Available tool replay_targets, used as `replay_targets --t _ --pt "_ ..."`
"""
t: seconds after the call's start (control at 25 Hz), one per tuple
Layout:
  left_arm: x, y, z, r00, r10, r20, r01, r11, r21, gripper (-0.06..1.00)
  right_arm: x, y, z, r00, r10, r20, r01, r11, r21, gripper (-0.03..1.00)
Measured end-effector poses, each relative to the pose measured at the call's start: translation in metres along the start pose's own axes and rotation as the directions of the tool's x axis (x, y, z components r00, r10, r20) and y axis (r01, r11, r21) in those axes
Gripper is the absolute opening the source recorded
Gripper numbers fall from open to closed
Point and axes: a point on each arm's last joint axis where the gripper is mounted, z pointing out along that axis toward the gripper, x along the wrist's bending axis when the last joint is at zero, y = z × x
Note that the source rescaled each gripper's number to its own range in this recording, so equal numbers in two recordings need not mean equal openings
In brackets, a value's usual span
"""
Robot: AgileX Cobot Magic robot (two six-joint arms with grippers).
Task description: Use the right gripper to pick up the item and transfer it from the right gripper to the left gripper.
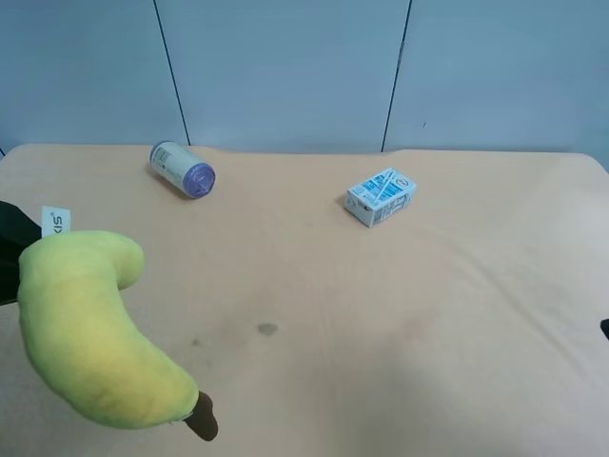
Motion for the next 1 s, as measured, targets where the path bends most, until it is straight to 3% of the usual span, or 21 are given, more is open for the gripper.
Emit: replay_targets --t 0.24,0.48,0.68,1.0 --pt "0.000 0.000 0.000 1.000 0.000 0.000 0.000 1.000 0.000 0.00 0.001 -0.003 -0.005 1.000 0.002 0.009 -0.001 0.999 -0.042 1.00" --pt "0.000 0.000 0.000 1.000 0.000 0.000 0.000 1.000 0.000 0.00 0.002 -0.016 -0.023 0.981 0.118 0.157 -0.088 0.979 -0.184 1.00" --pt "0.000 0.000 0.000 1.000 0.000 0.000 0.000 1.000 0.000 0.00 0.007 -0.024 -0.032 0.920 0.244 0.308 -0.159 0.948 -0.276 1.00" --pt "0.000 0.001 0.000 1.000 -0.002 -0.004 0.002 1.000 -0.006 0.00 0.007 -0.023 -0.030 0.785 0.397 0.476 -0.275 0.911 -0.306 1.00"
